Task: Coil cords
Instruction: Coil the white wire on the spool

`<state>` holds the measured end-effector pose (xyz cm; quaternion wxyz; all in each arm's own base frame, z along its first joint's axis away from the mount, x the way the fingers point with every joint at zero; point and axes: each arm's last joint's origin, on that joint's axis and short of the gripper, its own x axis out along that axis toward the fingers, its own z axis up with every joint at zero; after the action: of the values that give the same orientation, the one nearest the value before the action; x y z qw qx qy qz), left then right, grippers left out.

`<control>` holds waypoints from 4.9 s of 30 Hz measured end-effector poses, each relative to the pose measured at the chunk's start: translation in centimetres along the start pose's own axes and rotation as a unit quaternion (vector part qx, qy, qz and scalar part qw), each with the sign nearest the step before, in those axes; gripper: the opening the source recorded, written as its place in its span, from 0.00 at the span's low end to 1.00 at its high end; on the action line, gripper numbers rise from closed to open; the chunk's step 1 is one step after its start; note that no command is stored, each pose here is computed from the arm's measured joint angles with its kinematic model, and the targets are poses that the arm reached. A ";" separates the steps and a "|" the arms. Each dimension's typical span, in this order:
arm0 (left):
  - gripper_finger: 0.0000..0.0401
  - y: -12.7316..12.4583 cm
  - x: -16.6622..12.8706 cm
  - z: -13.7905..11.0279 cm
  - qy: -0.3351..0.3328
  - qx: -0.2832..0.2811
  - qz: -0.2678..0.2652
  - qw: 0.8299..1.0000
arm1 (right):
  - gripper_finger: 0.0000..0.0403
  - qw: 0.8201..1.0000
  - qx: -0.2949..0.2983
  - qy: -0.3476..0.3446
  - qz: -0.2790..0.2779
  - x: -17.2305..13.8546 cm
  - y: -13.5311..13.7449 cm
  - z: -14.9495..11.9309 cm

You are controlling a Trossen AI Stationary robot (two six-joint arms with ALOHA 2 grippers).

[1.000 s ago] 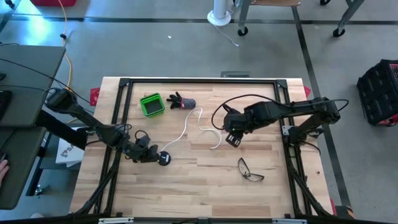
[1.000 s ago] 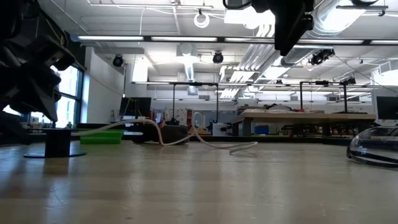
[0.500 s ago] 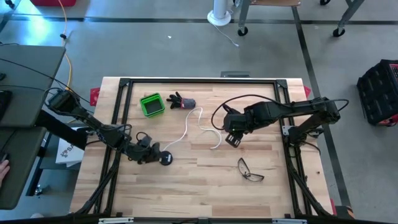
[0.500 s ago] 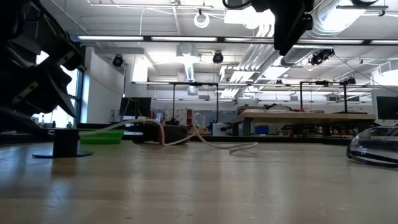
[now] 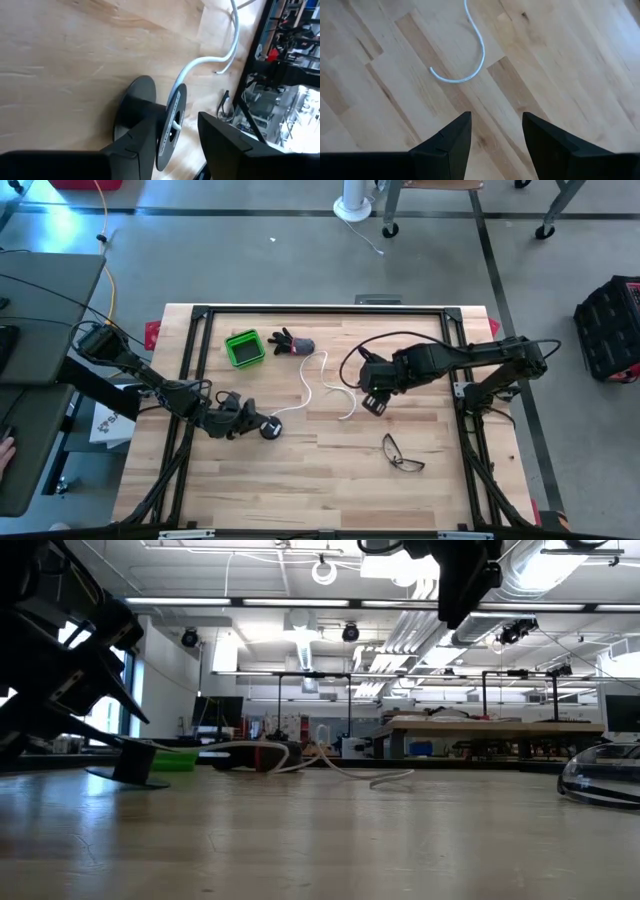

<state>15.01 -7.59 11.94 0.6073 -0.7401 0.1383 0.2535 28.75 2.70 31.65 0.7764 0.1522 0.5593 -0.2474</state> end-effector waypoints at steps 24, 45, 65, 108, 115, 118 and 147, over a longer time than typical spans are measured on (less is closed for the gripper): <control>0.33 -0.6 -0.8 -1.3 -0.026 0.048 0.077 0.996 | 0.43 1.000 0.001 -0.013 0.009 0.0 0.1 0.4; 0.11 -0.3 1.2 -1.8 -0.038 0.042 0.062 0.996 | 0.43 1.000 0.009 -0.013 0.010 0.0 0.1 0.4; 0.00 -6.5 -3.4 0.9 -0.049 0.107 -0.122 0.986 | 0.43 0.996 -0.016 -0.058 0.068 -0.1 1.0 1.4; 0.00 -23.2 -12.7 2.9 -0.255 0.603 -0.167 0.738 | 0.43 0.904 -0.047 -0.315 0.285 -2.5 1.0 8.3; 0.00 -25.6 -14.6 2.5 -0.271 0.571 -0.243 0.736 | 0.43 0.881 -0.048 -0.368 0.292 -3.2 0.6 9.3; 0.00 -26.3 -15.2 2.4 -0.276 0.573 -0.254 0.729 | 0.43 0.874 -0.048 -0.386 0.292 -3.4 0.4 9.7; 0.00 -27.1 -14.0 2.4 -0.236 0.503 -0.284 0.781 | 0.43 0.864 -0.081 -0.406 0.286 -3.7 0.0 9.9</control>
<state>16.75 -0.66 41.65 0.9515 -0.2521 -0.1184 0.1305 35.69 -1.57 38.36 0.9812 0.1280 0.1443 -0.0076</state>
